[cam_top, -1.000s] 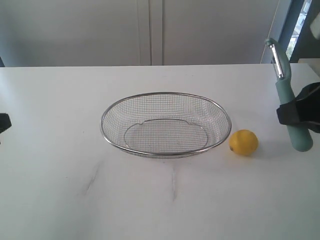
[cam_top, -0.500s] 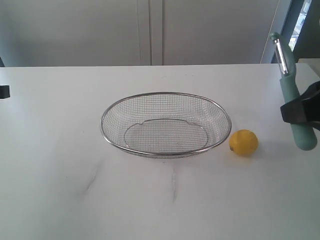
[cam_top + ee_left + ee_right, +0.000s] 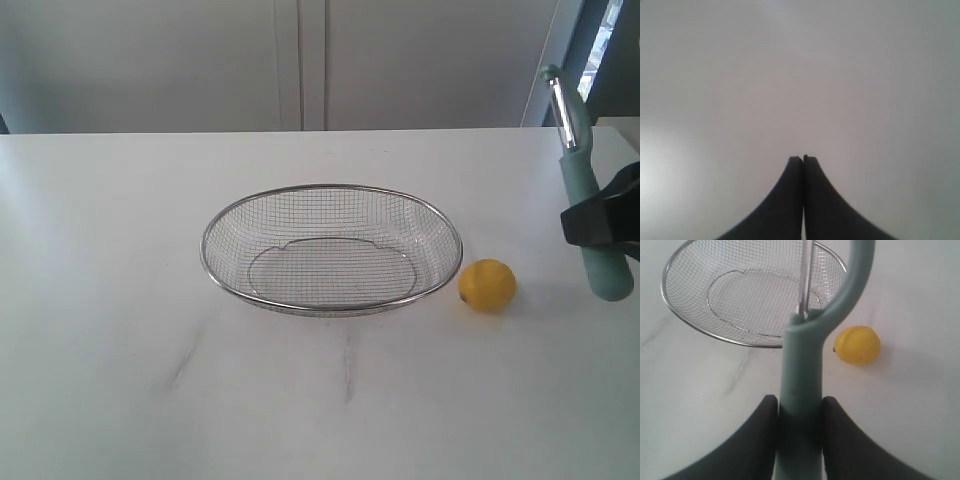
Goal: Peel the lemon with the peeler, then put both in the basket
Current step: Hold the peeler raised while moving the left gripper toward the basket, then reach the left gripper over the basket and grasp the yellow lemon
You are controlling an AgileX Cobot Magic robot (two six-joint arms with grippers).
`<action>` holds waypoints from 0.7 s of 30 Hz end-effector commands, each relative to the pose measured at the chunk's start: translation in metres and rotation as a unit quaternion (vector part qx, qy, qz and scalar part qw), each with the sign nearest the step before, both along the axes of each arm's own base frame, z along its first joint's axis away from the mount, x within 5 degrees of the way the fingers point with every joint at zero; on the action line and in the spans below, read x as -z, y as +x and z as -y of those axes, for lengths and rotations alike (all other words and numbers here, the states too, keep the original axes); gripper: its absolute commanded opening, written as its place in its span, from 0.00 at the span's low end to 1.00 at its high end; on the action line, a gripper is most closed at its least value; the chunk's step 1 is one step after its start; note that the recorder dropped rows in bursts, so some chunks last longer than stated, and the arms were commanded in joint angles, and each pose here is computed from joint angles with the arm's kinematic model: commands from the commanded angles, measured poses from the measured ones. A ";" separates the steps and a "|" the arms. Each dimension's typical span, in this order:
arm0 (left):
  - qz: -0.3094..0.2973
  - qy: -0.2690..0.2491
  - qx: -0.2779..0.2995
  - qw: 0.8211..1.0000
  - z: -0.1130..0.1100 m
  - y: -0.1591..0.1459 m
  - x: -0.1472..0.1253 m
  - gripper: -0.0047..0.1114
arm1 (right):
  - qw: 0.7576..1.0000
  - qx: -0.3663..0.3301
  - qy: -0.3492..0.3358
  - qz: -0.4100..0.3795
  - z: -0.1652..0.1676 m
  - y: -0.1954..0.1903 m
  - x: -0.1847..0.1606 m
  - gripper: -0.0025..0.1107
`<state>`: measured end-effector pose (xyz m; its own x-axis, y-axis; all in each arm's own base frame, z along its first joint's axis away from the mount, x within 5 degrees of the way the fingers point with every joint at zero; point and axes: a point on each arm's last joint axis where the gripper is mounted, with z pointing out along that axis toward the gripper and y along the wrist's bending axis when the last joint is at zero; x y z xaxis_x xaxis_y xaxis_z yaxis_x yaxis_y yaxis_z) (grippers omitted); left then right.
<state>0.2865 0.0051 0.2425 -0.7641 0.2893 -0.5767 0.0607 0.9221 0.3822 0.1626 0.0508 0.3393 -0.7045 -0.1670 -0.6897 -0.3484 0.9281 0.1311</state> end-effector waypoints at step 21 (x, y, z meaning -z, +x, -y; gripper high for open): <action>-0.164 -0.061 0.576 0.798 0.309 -0.033 -0.040 0.04 | 0.998 0.026 -0.055 -0.032 0.013 -0.012 0.000 0.02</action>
